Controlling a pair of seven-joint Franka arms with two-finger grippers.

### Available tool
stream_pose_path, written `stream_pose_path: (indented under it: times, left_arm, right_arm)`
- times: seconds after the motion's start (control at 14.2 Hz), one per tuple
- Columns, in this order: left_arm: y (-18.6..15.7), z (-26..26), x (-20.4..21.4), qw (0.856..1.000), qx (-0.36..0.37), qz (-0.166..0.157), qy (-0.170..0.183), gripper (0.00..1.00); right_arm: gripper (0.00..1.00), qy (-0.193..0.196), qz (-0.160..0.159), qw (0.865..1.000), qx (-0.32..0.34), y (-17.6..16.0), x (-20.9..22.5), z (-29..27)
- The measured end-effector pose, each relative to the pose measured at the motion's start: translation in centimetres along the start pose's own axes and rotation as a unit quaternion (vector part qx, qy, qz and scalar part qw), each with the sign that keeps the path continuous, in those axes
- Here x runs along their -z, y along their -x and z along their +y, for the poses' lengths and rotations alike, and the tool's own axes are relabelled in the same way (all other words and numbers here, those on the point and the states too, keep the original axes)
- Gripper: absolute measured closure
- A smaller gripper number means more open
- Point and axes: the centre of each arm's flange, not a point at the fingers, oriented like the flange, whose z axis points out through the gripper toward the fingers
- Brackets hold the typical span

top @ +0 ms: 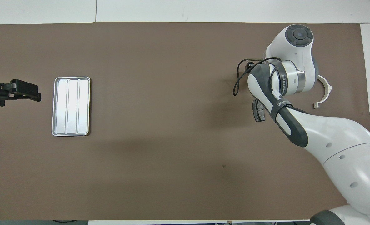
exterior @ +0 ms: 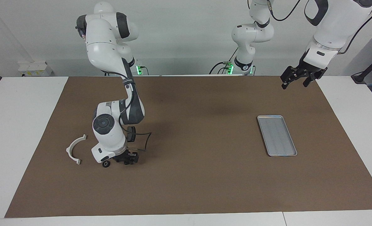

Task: Pick bearing gear from pile to tray

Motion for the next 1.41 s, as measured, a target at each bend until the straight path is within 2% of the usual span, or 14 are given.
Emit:
stream_pose_path:
  times: [0.14,0.21,0.28,0.35,0.42,0.56,0.7,0.77,0.84,0.98,1.41]
  left_arm:
    - [0.0,0.0,0.0,1.0,0.0,0.0,0.0,0.0]
    - [0.0,0.0,0.0,1.0,0.0,0.0,0.0,0.0]
    - [0.0,0.0,0.0,1.0,0.0,0.0,0.0,0.0]
    - [0.0,0.0,0.0,1.0,0.0,0.0,0.0,0.0]
    - [0.0,0.0,0.0,1.0,0.0,0.0,0.0,0.0]
    - [0.0,0.0,0.0,1.0,0.0,0.0,0.0,0.0]
    - [0.0,0.0,0.0,1.0,0.0,0.0,0.0,0.0]
    - [0.0,0.0,0.0,1.0,0.0,0.0,0.0,0.0]
    - [0.0,0.0,0.0,1.0,0.0,0.0,0.0,0.0]
    - [0.0,0.0,0.0,1.0,0.0,0.0,0.0,0.0]
    - [0.0,0.0,0.0,1.0,0.0,0.0,0.0,0.0]
  right_arm:
    - [0.32,0.0,0.001,1.0,0.0,-0.01,0.09,-0.03]
    - [0.39,-0.001,0.002,1.0,-0.001,-0.03,0.28,-0.04]
    - [0.39,-0.002,0.002,1.0,-0.003,-0.03,0.3,-0.04]
    - [0.47,-0.006,0.002,1.0,-0.006,-0.03,0.41,-0.14]
    - [0.5,-0.007,0.002,1.0,-0.009,-0.03,0.48,-0.17]
    - [0.5,-0.008,0.001,1.0,-0.01,-0.03,0.47,-0.15]
    - [0.54,-0.01,0.002,1.0,-0.011,-0.03,0.53,-0.24]
    - [0.59,-0.012,0.002,1.0,-0.011,0.0,0.59,-0.38]
    - [0.59,-0.012,0.002,1.0,-0.011,-0.01,0.59,-0.33]
    - [0.75,-0.012,0.003,1.0,-0.012,-0.05,0.71,-0.34]
    - [0.76,-0.013,0.003,1.0,-0.012,-0.05,0.71,-0.33]
